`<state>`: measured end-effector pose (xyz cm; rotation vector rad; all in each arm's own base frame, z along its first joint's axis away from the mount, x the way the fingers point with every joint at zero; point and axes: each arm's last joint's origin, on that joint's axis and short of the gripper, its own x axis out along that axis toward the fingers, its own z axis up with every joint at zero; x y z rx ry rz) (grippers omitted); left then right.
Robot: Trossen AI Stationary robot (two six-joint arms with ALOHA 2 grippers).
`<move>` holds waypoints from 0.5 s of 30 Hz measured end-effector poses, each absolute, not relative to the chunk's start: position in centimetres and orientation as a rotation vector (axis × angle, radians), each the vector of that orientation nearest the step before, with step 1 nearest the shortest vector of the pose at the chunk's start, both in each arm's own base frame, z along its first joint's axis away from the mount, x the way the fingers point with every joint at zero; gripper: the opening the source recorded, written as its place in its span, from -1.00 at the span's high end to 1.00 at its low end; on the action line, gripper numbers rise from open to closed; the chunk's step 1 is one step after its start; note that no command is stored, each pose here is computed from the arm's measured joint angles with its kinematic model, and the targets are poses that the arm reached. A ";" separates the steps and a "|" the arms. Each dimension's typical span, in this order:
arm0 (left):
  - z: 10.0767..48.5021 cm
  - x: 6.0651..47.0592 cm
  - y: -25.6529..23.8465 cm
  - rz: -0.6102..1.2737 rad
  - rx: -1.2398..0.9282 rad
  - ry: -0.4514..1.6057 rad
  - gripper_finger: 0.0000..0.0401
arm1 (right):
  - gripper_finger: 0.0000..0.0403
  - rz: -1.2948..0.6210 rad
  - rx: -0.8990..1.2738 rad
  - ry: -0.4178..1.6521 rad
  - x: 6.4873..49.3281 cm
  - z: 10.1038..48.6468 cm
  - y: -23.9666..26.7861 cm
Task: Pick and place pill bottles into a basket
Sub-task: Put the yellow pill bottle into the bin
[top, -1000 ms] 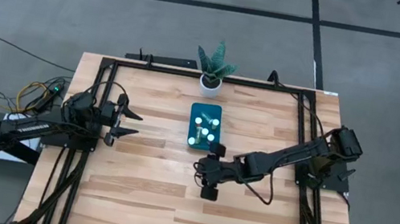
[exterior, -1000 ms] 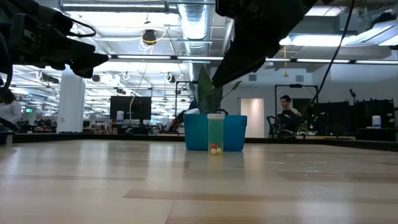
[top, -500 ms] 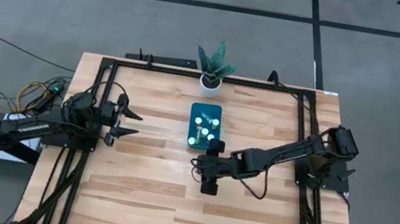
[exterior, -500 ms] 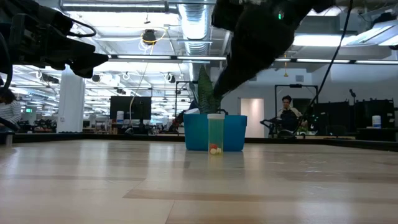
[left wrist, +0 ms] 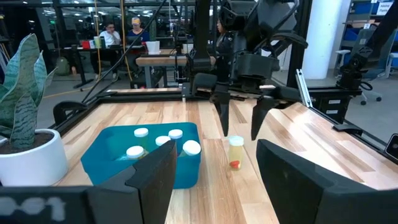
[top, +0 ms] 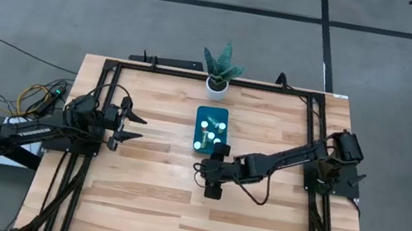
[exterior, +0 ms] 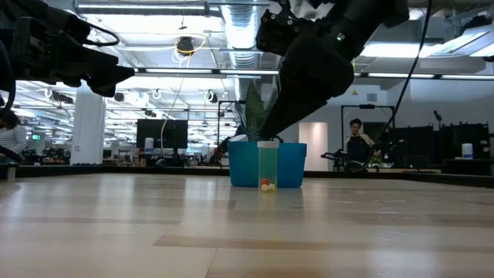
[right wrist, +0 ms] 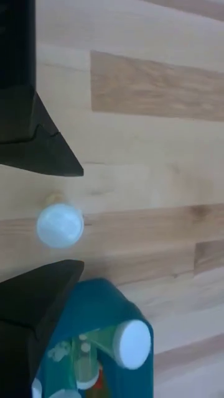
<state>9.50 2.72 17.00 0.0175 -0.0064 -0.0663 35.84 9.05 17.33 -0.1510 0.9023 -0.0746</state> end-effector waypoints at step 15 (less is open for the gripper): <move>17.0 9.5 2.7 -0.066 0.017 -0.006 -0.06 | -0.04 -0.053 -0.136 0.953 35.6 17.1 8.6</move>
